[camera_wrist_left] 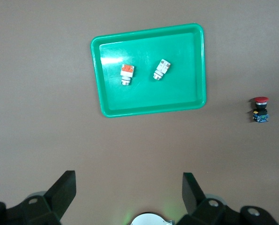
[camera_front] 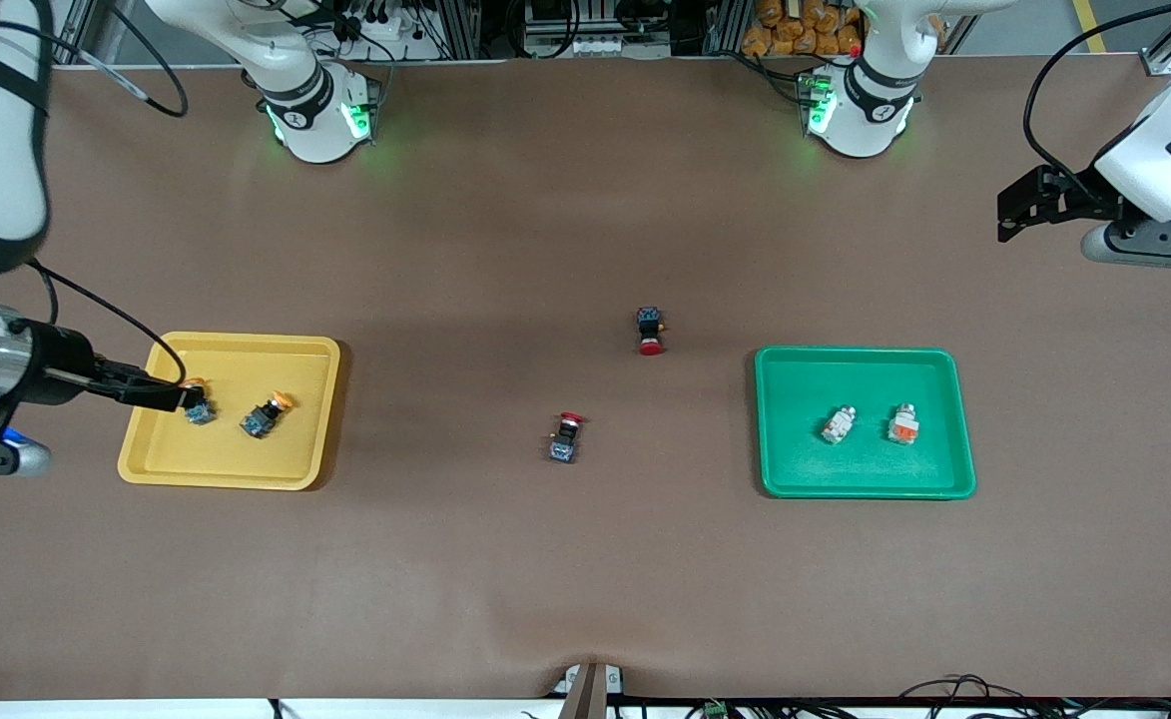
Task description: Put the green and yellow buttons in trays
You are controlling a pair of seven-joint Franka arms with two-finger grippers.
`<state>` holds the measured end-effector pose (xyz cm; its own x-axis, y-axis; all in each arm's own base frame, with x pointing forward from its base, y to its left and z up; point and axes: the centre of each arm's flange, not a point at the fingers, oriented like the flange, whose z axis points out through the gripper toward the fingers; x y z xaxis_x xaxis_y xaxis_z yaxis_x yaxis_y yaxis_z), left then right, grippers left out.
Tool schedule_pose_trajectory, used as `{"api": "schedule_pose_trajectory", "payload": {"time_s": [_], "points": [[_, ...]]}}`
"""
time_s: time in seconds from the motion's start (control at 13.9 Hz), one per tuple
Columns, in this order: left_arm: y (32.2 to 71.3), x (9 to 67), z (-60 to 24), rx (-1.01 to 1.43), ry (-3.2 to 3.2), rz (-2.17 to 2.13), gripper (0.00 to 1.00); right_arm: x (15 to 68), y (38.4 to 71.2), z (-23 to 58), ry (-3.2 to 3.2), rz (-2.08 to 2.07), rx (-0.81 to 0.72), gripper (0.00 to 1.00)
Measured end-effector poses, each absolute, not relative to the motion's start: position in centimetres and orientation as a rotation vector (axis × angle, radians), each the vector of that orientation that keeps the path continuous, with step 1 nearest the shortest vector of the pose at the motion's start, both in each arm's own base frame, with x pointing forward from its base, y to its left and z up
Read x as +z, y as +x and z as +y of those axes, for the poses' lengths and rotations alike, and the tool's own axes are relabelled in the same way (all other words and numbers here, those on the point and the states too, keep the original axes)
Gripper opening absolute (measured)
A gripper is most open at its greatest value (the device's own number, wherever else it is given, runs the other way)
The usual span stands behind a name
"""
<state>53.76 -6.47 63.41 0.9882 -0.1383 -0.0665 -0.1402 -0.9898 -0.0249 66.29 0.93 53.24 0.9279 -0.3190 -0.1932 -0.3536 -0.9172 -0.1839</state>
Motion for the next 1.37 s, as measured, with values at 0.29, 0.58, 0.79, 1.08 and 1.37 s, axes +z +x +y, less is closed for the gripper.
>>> {"api": "schedule_pose_trajectory", "payload": {"time_s": [0.29,0.58,0.79,1.08,1.37], "points": [[54.2,62.8,-5.9,0.118,-3.104,0.201,1.00,56.7,64.7,0.2,-3.037,0.440,0.182,1.00],[54.2,62.9,-5.9,0.116,-3.105,0.201,1.00,62.7,61.3,2.8,-3.106,0.401,0.093,1.00],[54.2,62.8,-5.9,0.117,-3.105,0.201,1.00,64.1,59.2,1.7,-3.105,0.434,0.088,1.00],[54.5,62.3,-5.9,0.132,-3.105,0.201,1.00,64.4,56.1,-2.7,-3.035,0.537,0.100,1.00],[54.6,62.2,-5.9,0.134,-3.105,0.201,1.00,65.0,54.7,-3.3,-3.026,0.547,0.100,1.00]]}}
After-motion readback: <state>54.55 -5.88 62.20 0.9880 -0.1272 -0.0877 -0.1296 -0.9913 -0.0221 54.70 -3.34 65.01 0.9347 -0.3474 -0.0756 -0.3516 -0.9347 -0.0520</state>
